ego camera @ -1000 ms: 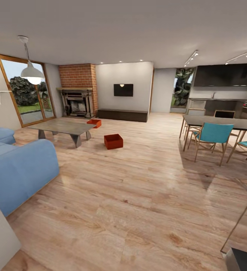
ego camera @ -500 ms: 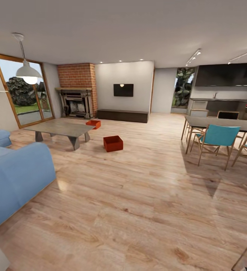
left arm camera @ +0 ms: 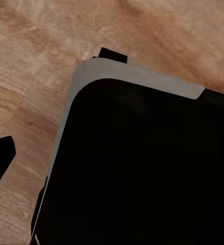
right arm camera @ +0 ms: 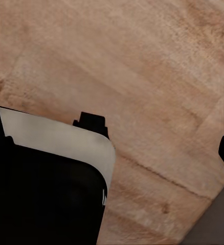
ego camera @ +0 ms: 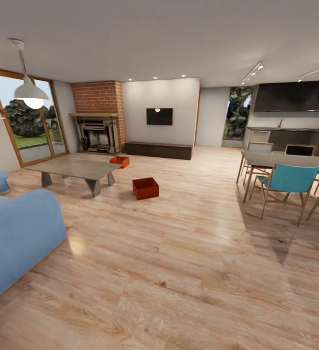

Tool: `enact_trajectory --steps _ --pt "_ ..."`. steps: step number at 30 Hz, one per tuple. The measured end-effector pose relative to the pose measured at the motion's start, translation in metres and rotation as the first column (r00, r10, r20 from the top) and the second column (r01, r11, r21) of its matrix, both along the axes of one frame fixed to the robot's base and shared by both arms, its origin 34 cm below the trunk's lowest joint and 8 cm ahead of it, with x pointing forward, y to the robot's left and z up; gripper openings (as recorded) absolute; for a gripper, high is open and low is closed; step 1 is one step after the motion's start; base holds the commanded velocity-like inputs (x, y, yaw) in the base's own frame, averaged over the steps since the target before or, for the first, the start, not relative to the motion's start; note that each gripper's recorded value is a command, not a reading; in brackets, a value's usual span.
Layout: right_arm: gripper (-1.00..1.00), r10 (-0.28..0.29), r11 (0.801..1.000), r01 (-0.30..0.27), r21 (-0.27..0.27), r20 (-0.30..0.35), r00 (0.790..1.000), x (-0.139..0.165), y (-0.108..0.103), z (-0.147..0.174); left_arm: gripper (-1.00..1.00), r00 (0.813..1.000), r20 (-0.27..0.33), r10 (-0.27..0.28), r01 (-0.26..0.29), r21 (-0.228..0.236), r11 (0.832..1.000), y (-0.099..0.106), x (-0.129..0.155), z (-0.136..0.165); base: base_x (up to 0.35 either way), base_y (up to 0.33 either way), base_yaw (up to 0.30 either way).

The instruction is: Move the two storage containers from the living room to the garage. In the garage, place one container on the floor and stack the other container on top of it (either order is fine).

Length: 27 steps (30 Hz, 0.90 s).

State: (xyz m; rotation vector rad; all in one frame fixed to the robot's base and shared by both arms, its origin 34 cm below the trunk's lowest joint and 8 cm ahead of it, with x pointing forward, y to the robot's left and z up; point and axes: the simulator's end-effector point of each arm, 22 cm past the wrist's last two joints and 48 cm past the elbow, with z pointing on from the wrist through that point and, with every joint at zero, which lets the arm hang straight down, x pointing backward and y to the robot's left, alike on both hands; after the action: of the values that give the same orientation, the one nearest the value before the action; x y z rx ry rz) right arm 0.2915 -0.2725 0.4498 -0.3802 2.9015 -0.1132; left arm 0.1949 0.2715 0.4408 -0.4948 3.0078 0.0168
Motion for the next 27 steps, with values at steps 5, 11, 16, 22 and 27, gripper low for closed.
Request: enact_trajectory --steps 5,11,16,22,27 --pt "1.00 0.000 1.000 0.000 0.000 0.000 1.000 0.0000 0.0000 0.0000 1.00 1.000 0.000 0.000 0.000 -0.001 1.000 -0.0008 0.0000 0.0000 0.323 0.000 0.000" --pt "1.00 0.000 1.000 0.000 -0.001 0.001 1.000 0.0001 -0.0010 0.0001 1.00 1.000 0.000 0.000 0.000 -0.002 1.000 -0.0011 -0.0001 0.0000 0.323 0.000 0.000" --pt "1.00 0.000 1.000 0.000 0.001 0.000 1.000 0.0000 0.0004 0.0000 1.00 1.000 0.000 0.001 -0.001 -0.001 1.000 -0.0011 0.0000 0.0000 0.323 0.000 0.000" --pt "1.00 0.000 1.000 0.000 0.001 0.000 1.000 0.0000 0.0011 0.0000 1.00 1.000 0.000 0.001 -0.001 0.000 1.000 -0.0001 0.0000 0.0000 0.321 -0.063 0.000" --pt "1.00 0.000 1.000 0.000 0.001 0.000 1.000 -0.0001 0.0012 -0.0001 1.00 1.000 0.000 0.002 -0.002 0.000 1.000 0.0001 0.0000 0.0000 0.319 -0.098 0.000"
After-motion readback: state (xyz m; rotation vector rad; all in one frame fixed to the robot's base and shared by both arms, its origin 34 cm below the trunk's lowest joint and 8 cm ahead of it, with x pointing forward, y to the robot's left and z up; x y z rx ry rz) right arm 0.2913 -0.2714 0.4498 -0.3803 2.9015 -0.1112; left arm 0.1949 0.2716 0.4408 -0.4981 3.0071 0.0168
